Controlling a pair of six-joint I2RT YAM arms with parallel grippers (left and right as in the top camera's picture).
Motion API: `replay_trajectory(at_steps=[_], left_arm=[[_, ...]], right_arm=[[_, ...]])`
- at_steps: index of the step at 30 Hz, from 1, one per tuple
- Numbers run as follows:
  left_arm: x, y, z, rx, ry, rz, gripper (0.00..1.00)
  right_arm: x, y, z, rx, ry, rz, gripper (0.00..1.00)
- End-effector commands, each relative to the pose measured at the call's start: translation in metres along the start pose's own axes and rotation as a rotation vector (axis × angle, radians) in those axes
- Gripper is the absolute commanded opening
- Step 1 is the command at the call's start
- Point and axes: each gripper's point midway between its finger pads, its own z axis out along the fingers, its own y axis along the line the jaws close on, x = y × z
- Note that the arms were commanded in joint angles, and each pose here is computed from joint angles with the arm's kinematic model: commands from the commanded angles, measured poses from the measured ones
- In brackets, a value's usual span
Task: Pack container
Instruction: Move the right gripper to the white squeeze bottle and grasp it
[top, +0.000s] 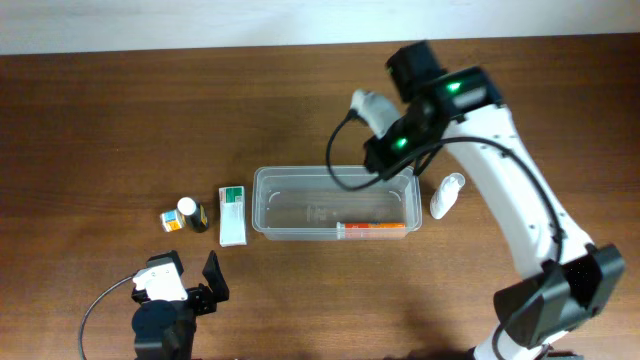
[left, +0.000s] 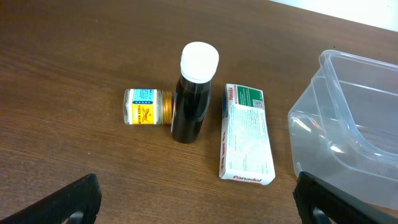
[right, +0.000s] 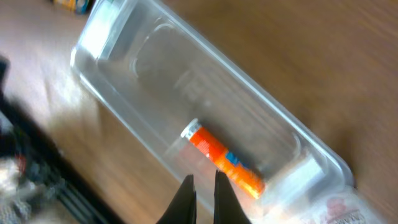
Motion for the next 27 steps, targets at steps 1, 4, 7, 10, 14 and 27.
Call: replay_trajectory(at_steps=[1, 4, 7, 10, 14, 27], left_arm=[[0.001, -0.003, 0.000, 0.016, -0.003, 0.000, 1.00], [0.001, -0.003, 0.000, 0.015, -0.003, -0.001, 1.00], [0.001, -0.003, 0.000, 0.015, -0.003, -0.001, 1.00], [0.001, -0.003, 0.000, 0.016, -0.003, 0.000, 1.00], [0.001, -0.003, 0.000, 0.015, -0.003, -0.001, 1.00], [0.001, -0.003, 0.000, 0.015, -0.003, -0.001, 1.00]], right_arm=[[0.002, -0.040, -0.037, 0.167, -0.075, 0.333, 0.04], [0.023, -0.081, -0.059, 0.366, -0.088, 0.549, 0.48], [0.039, -0.095, -0.063, 0.432, -0.062, 0.658, 0.49], [0.055, -0.111, -0.061, 0.513, -0.037, 0.757, 0.49], [0.078, -0.131, -0.047, 0.584, 0.005, 0.869, 0.52], [0.116, -0.153, 0.012, 0.508, 0.081, 0.968, 0.43]])
